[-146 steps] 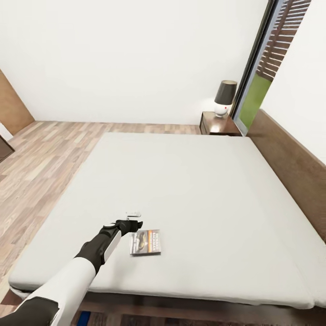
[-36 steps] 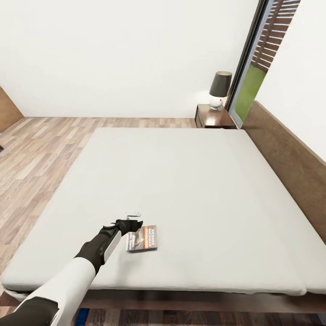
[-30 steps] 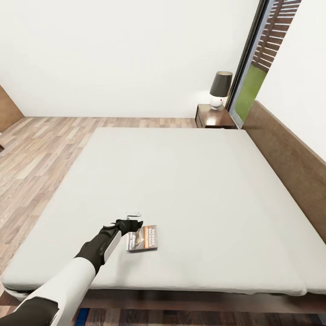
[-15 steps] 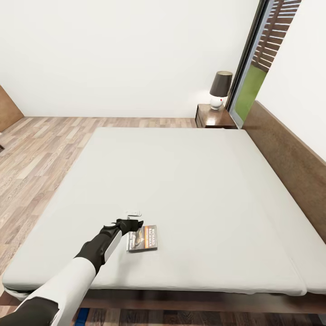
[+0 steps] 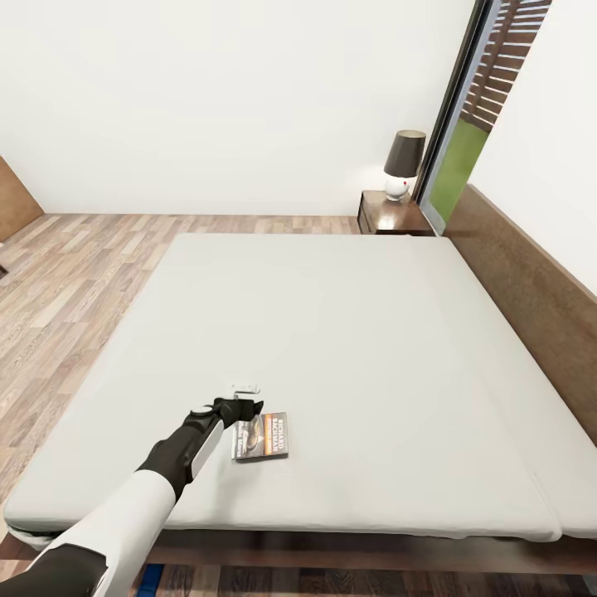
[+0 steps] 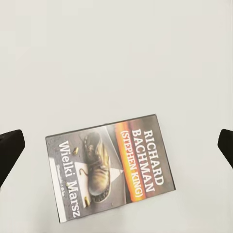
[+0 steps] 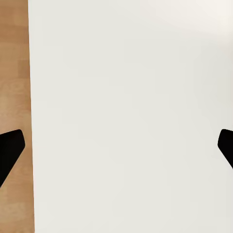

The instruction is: In the bedroom, move the book from the bed onto either nightstand, and place the two sandals side by side next to the bed.

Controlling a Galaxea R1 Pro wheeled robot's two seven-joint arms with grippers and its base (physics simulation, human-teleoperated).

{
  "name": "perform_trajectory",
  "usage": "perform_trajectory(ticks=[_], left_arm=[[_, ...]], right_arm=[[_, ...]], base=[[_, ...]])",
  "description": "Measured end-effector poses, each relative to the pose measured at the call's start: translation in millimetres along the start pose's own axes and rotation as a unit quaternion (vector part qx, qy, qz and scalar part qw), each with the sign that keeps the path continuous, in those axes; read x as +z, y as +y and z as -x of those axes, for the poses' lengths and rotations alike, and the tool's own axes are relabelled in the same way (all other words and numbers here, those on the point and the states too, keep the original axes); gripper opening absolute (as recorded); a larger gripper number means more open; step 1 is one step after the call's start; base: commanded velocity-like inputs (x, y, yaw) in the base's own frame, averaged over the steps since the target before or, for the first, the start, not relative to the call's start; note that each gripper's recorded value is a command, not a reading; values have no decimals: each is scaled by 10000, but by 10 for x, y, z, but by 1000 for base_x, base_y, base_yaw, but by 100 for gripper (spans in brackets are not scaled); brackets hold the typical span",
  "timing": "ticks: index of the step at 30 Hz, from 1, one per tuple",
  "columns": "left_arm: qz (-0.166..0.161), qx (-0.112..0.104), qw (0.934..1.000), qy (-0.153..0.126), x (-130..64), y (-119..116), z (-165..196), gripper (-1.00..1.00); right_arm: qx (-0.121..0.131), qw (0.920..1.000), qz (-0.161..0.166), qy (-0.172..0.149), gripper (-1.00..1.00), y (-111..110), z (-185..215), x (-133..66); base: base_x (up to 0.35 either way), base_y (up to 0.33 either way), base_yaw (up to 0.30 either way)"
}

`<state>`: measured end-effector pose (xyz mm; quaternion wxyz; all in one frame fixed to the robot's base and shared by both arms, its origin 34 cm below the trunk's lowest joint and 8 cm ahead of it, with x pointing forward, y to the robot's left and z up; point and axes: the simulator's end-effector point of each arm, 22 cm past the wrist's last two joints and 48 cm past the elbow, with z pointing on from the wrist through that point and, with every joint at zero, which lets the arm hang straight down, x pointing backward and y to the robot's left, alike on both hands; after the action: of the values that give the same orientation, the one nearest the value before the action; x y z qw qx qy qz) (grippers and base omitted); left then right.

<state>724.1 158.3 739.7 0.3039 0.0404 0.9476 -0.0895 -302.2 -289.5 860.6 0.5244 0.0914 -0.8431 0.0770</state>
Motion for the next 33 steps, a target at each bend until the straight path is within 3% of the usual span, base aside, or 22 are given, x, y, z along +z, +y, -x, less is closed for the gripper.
perform_trajectory(ticks=[33], left_arm=[[11, 49, 9999, -104, 10, 13, 264, 100]], right_arm=[[-17, 10000, 4, 33, 100, 9, -29, -3]], base=[[0, 0, 8]])
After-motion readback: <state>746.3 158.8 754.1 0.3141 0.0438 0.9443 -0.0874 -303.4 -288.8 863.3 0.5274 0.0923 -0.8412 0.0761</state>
